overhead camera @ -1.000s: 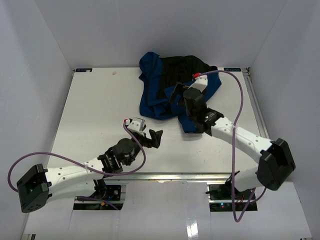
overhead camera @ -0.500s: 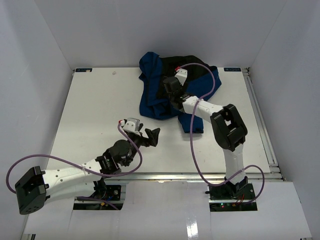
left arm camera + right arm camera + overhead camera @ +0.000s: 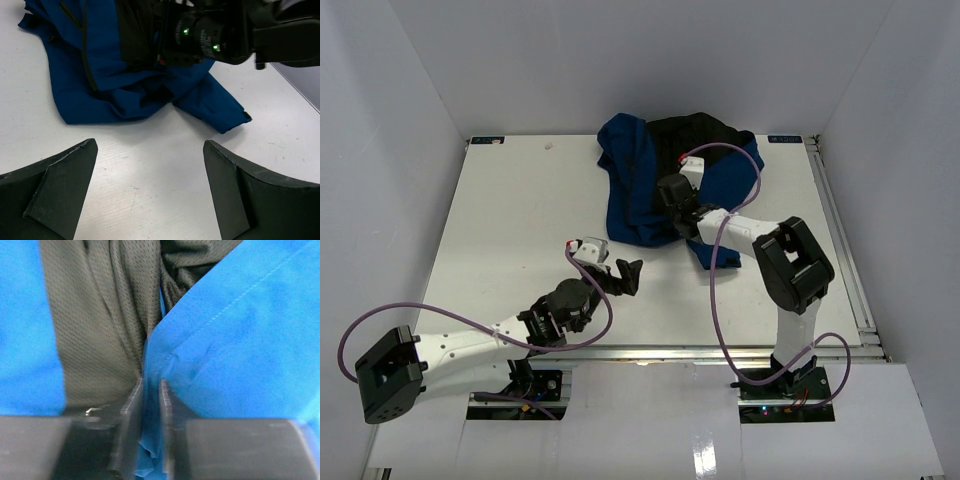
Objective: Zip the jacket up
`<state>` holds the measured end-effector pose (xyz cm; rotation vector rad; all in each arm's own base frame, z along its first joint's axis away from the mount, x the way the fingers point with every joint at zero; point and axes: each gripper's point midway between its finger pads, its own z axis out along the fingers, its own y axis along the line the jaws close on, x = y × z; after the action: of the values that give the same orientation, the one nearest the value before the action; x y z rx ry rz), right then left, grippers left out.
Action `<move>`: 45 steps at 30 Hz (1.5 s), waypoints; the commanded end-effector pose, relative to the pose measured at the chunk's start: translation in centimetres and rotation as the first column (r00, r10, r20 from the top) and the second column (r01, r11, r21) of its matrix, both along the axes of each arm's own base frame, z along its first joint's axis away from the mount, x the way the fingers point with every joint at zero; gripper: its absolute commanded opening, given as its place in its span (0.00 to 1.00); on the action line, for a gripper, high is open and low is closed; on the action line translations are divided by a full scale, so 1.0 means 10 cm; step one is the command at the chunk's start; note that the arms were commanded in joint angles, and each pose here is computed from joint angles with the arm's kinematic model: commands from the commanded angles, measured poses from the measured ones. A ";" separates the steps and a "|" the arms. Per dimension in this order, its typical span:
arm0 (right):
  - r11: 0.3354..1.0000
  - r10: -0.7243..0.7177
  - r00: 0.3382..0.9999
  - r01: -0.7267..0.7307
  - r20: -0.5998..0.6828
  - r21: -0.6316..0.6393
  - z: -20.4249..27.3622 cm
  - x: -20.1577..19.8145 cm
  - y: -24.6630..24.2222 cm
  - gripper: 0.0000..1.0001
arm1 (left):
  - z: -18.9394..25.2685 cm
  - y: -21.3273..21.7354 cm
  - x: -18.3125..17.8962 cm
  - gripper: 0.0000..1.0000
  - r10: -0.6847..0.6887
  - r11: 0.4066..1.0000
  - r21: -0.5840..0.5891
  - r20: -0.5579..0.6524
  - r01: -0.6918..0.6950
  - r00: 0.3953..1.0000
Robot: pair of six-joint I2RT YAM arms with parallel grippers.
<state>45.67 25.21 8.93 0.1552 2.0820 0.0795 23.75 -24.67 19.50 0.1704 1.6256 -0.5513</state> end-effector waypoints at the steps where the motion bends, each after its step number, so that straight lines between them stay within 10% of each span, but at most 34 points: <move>1: 0.998 -0.013 0.997 0.018 0.082 -0.058 0.42 -0.08 -0.24 0.18 | 0.08 -0.04 0.01 0.98 -0.001 1.000 -0.014 0.011 0.002 1.000; 28: 0.981 0.167 0.985 -0.160 0.052 -0.108 0.44 -0.40 -0.27 0.11 | 0.02 -0.13 0.03 0.98 -0.023 1.000 0.019 -0.008 0.023 1.000; 45: 0.893 0.411 0.901 -0.429 0.140 0.137 0.60 -1.24 -0.20 0.08 | 0.02 -0.33 -0.09 0.96 -0.155 0.988 -0.010 -0.016 0.155 0.988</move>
<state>34.80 22.00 13.63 -0.1761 2.0220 0.3518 22.90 -27.09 18.52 0.2824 1.6489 -0.6306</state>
